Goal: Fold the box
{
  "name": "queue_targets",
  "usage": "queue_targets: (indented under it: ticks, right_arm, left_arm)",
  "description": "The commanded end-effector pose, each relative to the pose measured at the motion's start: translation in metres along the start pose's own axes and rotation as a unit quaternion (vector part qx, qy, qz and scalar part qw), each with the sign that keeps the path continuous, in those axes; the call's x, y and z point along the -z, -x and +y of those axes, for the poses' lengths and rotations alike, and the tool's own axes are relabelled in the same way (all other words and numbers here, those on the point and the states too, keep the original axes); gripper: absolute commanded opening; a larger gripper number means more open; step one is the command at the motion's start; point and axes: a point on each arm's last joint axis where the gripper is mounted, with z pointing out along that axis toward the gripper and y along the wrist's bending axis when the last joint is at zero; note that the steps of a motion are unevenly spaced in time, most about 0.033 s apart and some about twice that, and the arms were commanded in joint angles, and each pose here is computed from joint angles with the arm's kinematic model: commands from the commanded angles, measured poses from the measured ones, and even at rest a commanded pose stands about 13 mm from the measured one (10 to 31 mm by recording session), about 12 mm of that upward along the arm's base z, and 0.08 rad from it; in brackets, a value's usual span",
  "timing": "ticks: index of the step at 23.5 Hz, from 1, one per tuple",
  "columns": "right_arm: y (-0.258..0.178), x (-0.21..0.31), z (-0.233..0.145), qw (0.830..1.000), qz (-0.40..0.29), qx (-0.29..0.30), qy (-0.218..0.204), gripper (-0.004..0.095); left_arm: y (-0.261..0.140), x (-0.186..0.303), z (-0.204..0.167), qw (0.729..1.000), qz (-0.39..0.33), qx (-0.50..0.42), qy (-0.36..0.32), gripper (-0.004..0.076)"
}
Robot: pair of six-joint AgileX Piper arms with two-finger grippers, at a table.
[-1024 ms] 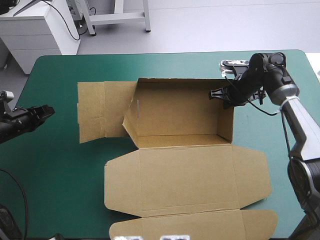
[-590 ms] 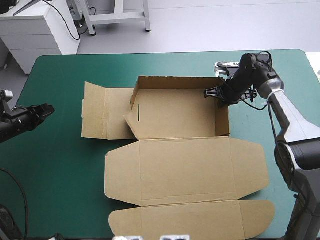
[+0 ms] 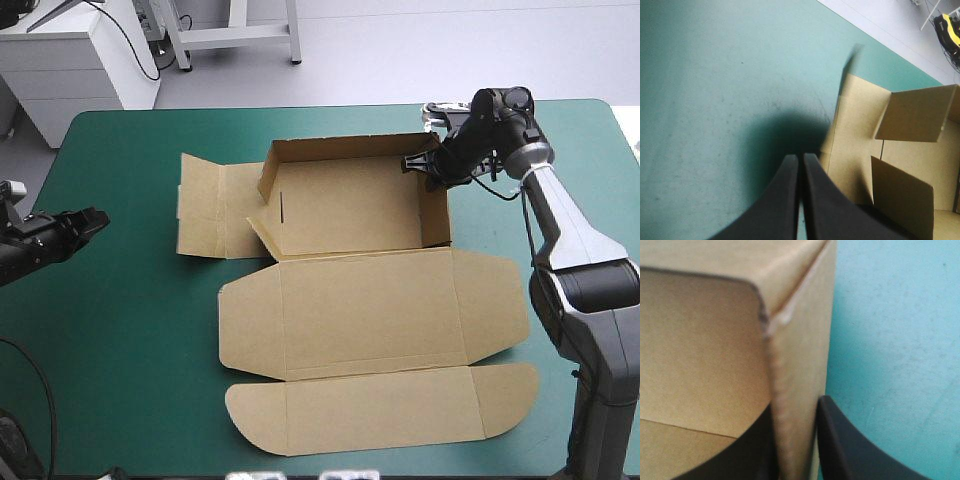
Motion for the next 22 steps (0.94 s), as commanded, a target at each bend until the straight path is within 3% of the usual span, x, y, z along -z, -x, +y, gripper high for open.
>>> queue_targets:
  ticks: [1, 2, 4, 11, 16, 22]
  right_arm:
    - [0.003, 0.035, 0.006, 0.999, -0.041, 0.001, 0.010, 0.0435]
    - [0.007, 0.038, 0.006, 0.998, -0.057, -0.003, 0.005, 0.0529]
    - [0.012, 0.046, 0.007, 0.996, -0.084, -0.011, 0.007, 0.0585]
    - [0.017, 0.101, 0.019, 0.989, -0.141, -0.022, 0.021, 0.0586]
    - [0.005, 0.105, 0.020, 0.991, -0.127, -0.033, 0.028, 0.0586]
    - [-0.015, 0.074, 0.013, 0.997, -0.056, -0.046, 0.017, 0.0585]
  left_arm:
    - [0.011, 0.009, -0.014, 0.999, -0.035, -0.001, -0.025, 0.0008]
    - [0.011, 0.009, -0.015, 0.999, -0.035, -0.001, -0.026, 0.0008]
    - [0.011, 0.009, -0.015, 0.999, -0.034, -0.001, -0.027, 0.0008]
    - [0.010, 0.009, -0.017, 0.999, -0.032, 0.010, -0.039, 0.0008]
    - [0.010, 0.009, -0.018, 0.999, -0.029, 0.011, -0.043, 0.0008]
    - [0.011, 0.009, -0.020, 0.998, -0.033, 0.017, -0.055, 0.0008]
